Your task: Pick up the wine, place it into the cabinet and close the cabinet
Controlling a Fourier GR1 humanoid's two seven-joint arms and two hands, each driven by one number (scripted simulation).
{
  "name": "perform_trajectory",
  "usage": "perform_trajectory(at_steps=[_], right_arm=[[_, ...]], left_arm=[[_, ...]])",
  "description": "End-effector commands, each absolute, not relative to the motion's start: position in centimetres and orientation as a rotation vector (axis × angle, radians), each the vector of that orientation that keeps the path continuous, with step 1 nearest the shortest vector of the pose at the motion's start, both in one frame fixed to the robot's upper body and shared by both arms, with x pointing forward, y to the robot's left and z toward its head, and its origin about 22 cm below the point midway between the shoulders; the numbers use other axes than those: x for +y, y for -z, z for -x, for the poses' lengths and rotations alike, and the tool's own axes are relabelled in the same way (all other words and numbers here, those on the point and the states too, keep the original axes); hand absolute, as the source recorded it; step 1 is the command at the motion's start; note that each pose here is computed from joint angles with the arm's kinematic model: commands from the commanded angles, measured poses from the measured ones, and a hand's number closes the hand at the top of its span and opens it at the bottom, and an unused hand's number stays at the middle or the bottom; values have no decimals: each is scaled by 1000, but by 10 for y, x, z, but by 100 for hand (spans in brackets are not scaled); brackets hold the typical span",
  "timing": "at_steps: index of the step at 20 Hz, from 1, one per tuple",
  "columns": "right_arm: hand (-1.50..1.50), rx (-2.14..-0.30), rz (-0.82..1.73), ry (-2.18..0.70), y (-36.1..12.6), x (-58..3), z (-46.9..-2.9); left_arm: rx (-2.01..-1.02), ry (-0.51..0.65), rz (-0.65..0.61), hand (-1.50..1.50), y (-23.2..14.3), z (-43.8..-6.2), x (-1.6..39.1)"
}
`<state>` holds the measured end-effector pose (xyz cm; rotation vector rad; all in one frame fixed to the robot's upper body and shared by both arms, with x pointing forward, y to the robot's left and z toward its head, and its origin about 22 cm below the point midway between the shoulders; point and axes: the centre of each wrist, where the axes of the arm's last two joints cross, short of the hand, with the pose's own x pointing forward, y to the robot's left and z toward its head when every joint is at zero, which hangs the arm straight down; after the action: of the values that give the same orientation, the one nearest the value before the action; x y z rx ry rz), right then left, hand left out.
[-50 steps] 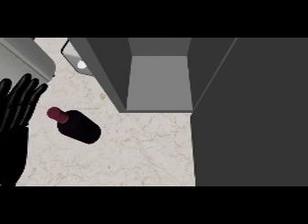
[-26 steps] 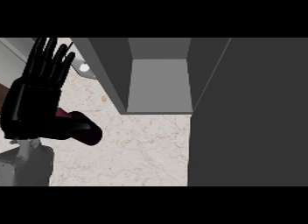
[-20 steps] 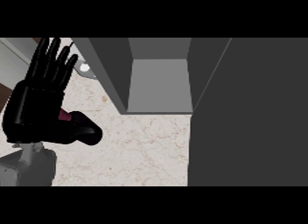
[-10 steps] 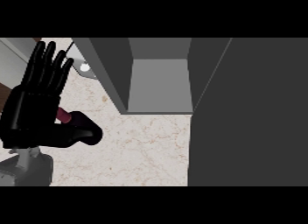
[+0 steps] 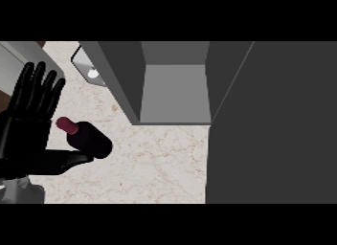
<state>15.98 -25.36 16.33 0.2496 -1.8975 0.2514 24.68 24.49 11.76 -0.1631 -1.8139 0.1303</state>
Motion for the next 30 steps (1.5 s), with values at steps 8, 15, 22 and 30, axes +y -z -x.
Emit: perform_trajectory(at_steps=[8, 15, 22, 30], right_arm=[[-150, -1910, -249, -248, -176, -252, -163], [-150, -1911, -267, -248, -166, -244, -147], [-150, -1917, -252, -255, -162, -242, -157], [-150, -1897, -283, -245, -176, -240, -155]], left_arm=[[-1786, -128, 87, -150, -80, -225, 274], [-1730, -139, 56, -150, -56, -234, 303], [-1698, -183, 32, -150, -17, -247, 320], [-1655, -132, 3, -150, 4, -248, 331]])
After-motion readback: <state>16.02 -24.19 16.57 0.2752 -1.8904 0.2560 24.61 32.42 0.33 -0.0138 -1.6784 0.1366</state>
